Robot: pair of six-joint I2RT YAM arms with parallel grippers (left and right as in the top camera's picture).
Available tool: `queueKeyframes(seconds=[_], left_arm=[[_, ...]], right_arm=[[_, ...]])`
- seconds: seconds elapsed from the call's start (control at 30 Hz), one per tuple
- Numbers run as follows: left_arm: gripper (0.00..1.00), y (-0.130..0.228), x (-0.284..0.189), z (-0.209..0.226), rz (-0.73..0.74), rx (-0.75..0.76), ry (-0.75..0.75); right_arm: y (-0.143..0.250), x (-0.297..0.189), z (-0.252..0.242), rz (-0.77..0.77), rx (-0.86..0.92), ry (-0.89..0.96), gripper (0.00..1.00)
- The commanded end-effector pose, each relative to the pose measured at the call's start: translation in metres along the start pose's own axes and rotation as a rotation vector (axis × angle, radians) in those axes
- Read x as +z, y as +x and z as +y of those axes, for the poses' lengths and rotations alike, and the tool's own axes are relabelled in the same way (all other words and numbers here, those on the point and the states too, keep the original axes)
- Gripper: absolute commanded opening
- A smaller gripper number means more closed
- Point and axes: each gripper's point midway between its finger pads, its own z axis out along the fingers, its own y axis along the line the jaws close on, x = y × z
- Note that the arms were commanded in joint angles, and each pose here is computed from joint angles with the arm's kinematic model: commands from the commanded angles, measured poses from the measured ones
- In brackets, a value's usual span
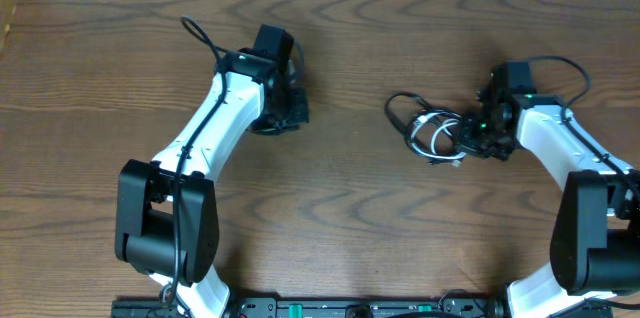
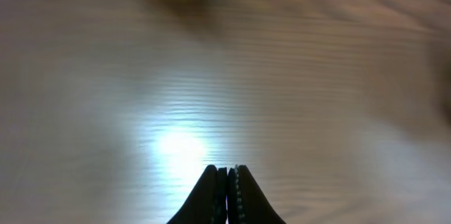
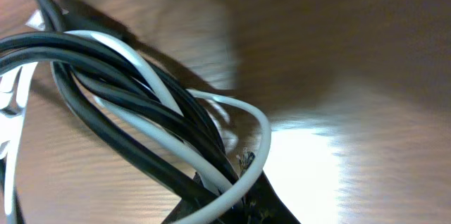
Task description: Untangle cables
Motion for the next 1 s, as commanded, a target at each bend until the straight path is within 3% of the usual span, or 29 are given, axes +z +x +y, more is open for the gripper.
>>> queueKeyframes(seconds=[0.0, 0.1, 0.23, 0.37, 0.6, 0.8, 0.97], left_arm=[[0.07, 0.014, -0.016, -0.072, 0.051, 0.172, 0.354], [0.09, 0.016, -0.023, -0.098, 0.045, 0.218, 0.467], [0.44, 0.017, -0.021, -0.112, 0.045, 0.196, 0.483], [0.58, 0.019, -0.020, -0.125, 0.042, 0.184, 0.496], [0.58, 0.011, 0.000, -0.135, -0.021, 0.208, 0.427], [0.40, 0.000, 0.021, -0.149, -0.117, 0.378, 0.384], [0.36, 0.020, 0.056, -0.140, -0.022, 0.423, 0.320]], right_arm=[[0.008, -0.001, 0.037, 0.010, -0.137, -0.114, 0.02], [0.009, -0.001, 0.052, 0.003, -0.171, -0.162, 0.02], [0.009, -0.001, 0.064, -0.003, -0.193, -0.202, 0.02], [0.010, -0.001, 0.068, -0.007, -0.206, -0.206, 0.02], [0.013, 0.000, 0.074, -0.006, -0.228, -0.211, 0.03], [0.014, 0.001, 0.079, -0.012, -0.243, -0.213, 0.03], [0.014, 0.001, 0.079, -0.013, -0.252, -0.212, 0.04]])
